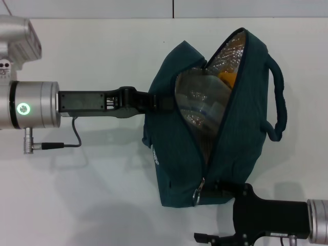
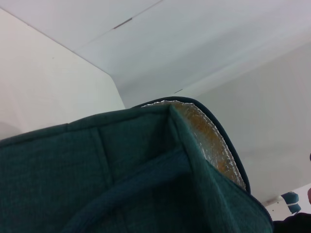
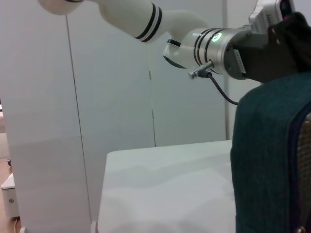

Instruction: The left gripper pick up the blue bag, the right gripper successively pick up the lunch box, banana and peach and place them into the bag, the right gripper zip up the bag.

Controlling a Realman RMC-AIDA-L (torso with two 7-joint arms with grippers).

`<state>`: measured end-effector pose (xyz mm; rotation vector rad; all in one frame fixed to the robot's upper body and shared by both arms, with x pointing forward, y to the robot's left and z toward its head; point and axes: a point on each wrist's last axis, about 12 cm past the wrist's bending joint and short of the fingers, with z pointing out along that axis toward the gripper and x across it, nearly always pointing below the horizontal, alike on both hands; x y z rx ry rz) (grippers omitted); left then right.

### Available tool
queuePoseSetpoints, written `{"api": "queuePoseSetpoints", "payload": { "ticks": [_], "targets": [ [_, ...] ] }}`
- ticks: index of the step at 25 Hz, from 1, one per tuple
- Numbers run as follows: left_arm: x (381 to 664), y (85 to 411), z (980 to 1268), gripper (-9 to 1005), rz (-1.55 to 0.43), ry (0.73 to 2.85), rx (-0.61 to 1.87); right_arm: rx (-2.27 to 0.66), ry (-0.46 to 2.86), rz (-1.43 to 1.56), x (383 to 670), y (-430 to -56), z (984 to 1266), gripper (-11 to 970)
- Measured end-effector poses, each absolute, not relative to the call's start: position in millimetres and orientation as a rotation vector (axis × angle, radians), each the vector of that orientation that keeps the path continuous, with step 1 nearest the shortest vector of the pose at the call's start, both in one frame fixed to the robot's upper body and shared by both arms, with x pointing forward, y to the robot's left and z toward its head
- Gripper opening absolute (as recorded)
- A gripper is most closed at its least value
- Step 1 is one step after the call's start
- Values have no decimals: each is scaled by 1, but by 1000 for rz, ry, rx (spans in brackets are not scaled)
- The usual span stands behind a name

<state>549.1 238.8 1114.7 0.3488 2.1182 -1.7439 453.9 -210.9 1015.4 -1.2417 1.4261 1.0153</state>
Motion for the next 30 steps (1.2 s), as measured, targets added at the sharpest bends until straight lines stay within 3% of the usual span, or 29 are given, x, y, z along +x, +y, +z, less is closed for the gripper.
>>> {"api": "queuePoseSetpoints", "payload": {
  "ticks": [19,25,30],
  "targets": [
    [547,241,1113,48,-1743,2119,340,-1211,1440,1008,450,-213,1013,870],
    [548,240,1113,48,-1746,2118,343,-1210,1450,1002,450,-214,1012,701],
    [547,240,1113,48,-1748,2118,340,-1183,1465,979,453,-215,1011,461]
  ]
}}
